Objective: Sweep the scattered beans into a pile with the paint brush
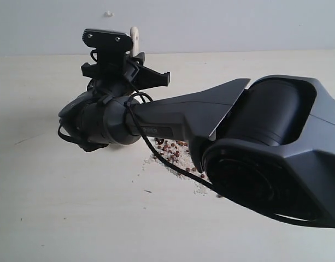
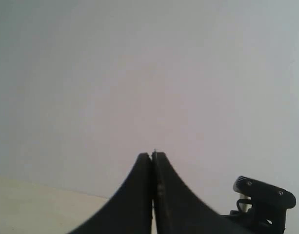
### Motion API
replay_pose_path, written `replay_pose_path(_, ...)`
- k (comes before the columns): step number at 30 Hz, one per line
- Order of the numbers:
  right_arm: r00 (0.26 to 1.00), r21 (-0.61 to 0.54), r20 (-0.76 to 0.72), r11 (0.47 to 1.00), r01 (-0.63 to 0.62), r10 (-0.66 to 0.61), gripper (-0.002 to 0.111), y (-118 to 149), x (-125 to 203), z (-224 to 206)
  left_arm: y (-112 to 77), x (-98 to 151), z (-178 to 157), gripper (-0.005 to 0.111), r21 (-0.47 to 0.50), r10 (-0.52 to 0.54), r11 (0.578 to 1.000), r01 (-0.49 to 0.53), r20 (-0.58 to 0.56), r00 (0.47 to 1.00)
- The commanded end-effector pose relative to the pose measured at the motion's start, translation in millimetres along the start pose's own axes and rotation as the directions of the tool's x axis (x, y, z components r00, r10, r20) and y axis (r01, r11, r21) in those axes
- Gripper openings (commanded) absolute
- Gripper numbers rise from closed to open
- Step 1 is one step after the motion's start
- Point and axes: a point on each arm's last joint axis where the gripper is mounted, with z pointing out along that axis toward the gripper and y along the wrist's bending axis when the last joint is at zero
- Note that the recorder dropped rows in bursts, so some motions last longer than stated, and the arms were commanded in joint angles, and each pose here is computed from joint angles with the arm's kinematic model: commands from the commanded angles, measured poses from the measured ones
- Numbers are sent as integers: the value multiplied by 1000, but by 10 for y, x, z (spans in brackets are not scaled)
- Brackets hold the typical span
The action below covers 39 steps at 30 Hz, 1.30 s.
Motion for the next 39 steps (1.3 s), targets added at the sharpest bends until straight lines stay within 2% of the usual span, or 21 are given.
replay_pose_path(1,998,45,-61,999,9,-6,0,-42,34,7,5,16,-6,0,-1,-2,1000,2,-1,1000)
replay_pose_path(5,996,50,-80,998,44,-40,0,-51,40,4,5,16,-6,0,-1,-2,1000,2,-1,1000)
replay_pose_path(12,993,67,-114,998,19,-11,0,-72,-44,-21,5,16,-6,0,-1,-2,1000,2,-1,1000)
replay_pose_path(25,987,62,-124,992,109,-101,0,-94,-109,-4,5,16,-6,0,-1,-2,1000,2,-1,1000)
replay_pose_path(39,937,32,-136,944,329,-322,0,-94,-108,-4,5,16,-6,0,-1,-2,1000,2,-1,1000)
